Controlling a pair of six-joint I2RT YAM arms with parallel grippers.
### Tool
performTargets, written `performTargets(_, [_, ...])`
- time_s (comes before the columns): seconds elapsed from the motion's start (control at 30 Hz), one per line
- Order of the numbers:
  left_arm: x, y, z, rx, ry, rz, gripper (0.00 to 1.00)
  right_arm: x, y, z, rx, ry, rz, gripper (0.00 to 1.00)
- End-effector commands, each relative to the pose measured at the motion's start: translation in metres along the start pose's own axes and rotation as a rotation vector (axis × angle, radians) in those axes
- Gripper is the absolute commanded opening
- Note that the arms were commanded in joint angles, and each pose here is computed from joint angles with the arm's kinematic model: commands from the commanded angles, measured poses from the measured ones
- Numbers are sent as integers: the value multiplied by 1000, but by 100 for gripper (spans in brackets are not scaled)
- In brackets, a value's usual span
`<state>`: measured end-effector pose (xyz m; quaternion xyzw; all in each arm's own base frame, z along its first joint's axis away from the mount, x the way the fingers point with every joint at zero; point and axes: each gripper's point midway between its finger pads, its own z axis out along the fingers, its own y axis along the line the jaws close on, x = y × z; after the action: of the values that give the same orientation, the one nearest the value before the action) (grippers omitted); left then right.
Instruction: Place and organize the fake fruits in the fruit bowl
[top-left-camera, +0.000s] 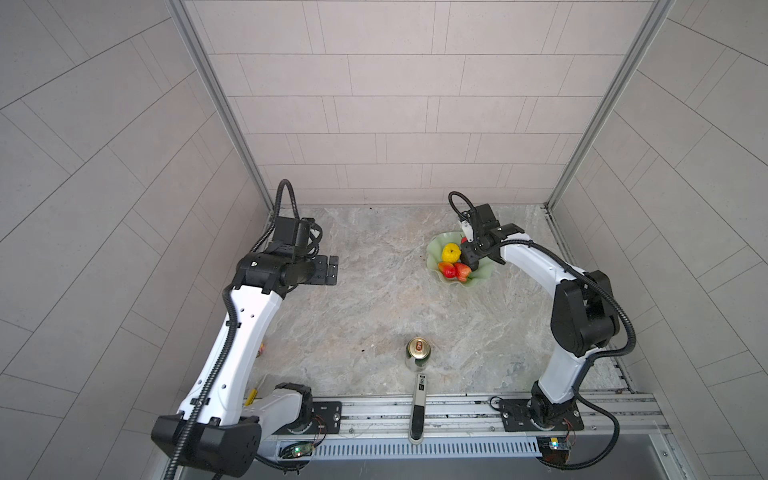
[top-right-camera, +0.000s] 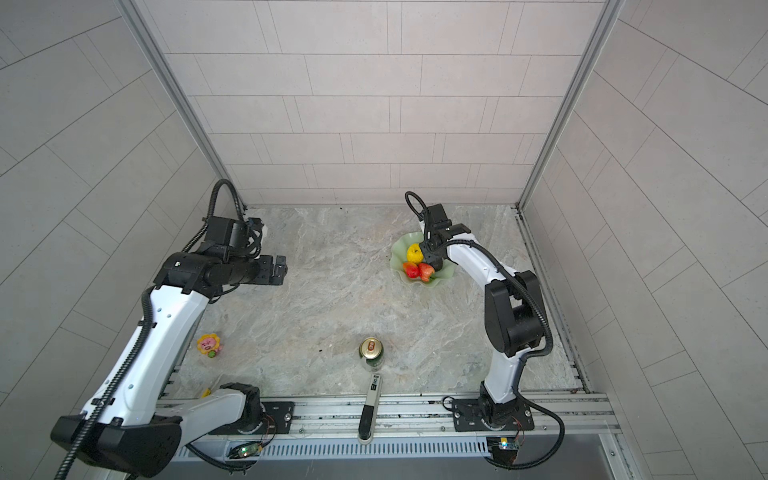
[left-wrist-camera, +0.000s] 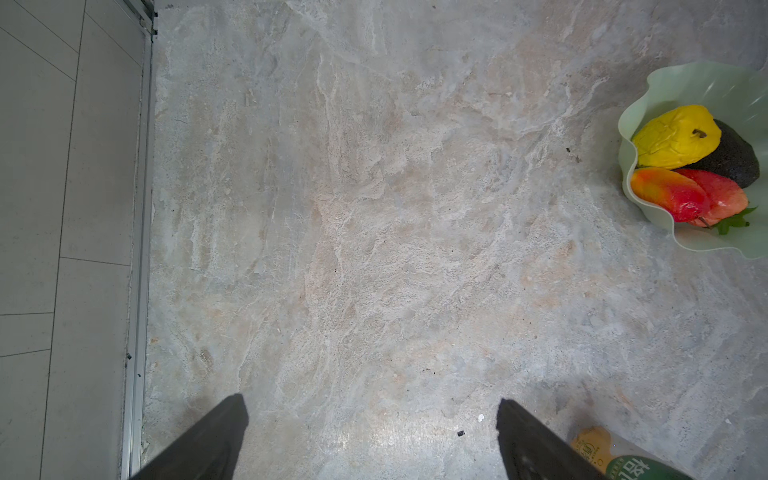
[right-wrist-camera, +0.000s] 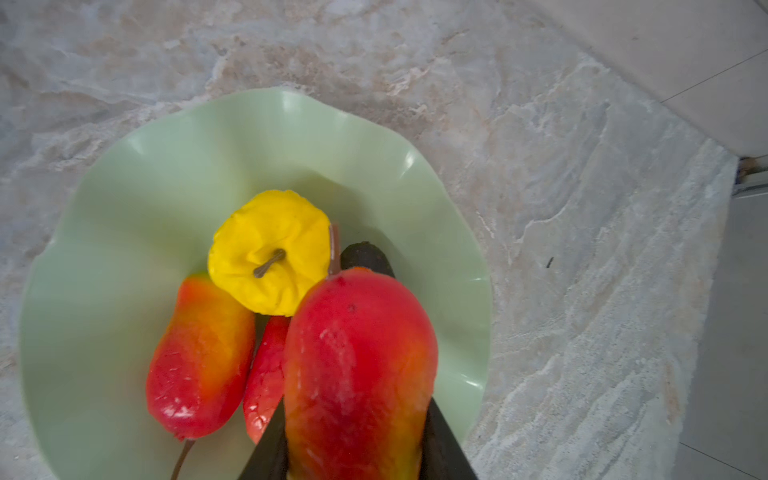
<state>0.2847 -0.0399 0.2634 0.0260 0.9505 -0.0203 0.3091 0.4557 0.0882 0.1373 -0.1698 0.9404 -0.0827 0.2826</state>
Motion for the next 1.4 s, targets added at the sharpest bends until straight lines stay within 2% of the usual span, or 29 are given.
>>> performTargets(0.0, [2, 0, 0, 1, -7, 4, 100, 3, -16, 12, 76, 37, -21, 11])
performTargets(0.2, [1, 0, 0, 3, -8, 3, 100, 10, -24, 30, 83, 58, 2, 20])
performTargets(0.4, [1, -1, 1, 10, -5, 2, 100, 12, -34, 36, 76, 48, 36, 22])
performTargets(0.6, [-2, -3, 3, 18, -7, -3, 100, 10, -31, 36, 37, 38, 44, 42])
performTargets(0.87, [-4, -6, 4, 37, -8, -5, 100, 6, -27, 31, 6, 25, 41, 46])
performTargets(1.0, [-4, -5, 3, 32, -13, -6, 100, 1, -29, 12, 4, -8, 60, 49])
performTargets(1.03, [-5, -6, 4, 31, -16, -4, 100, 1, -30, 4, 4, -22, 70, 53])
performTargets(1.1, [-8, -5, 4, 26, -30, -11, 100, 1, -32, -16, 9, -63, 94, 76])
performTargets(1.2, [-16, -5, 7, 29, -72, -46, 100, 8, -36, -49, 28, -139, 142, 96])
performTargets(1.23, [-18, -5, 8, 28, -85, -61, 100, 13, -38, -58, 42, -159, 161, 99])
performTargets(1.37, [-28, -1, 16, 15, -147, -124, 100, 43, -58, -95, 165, -264, 268, 100])
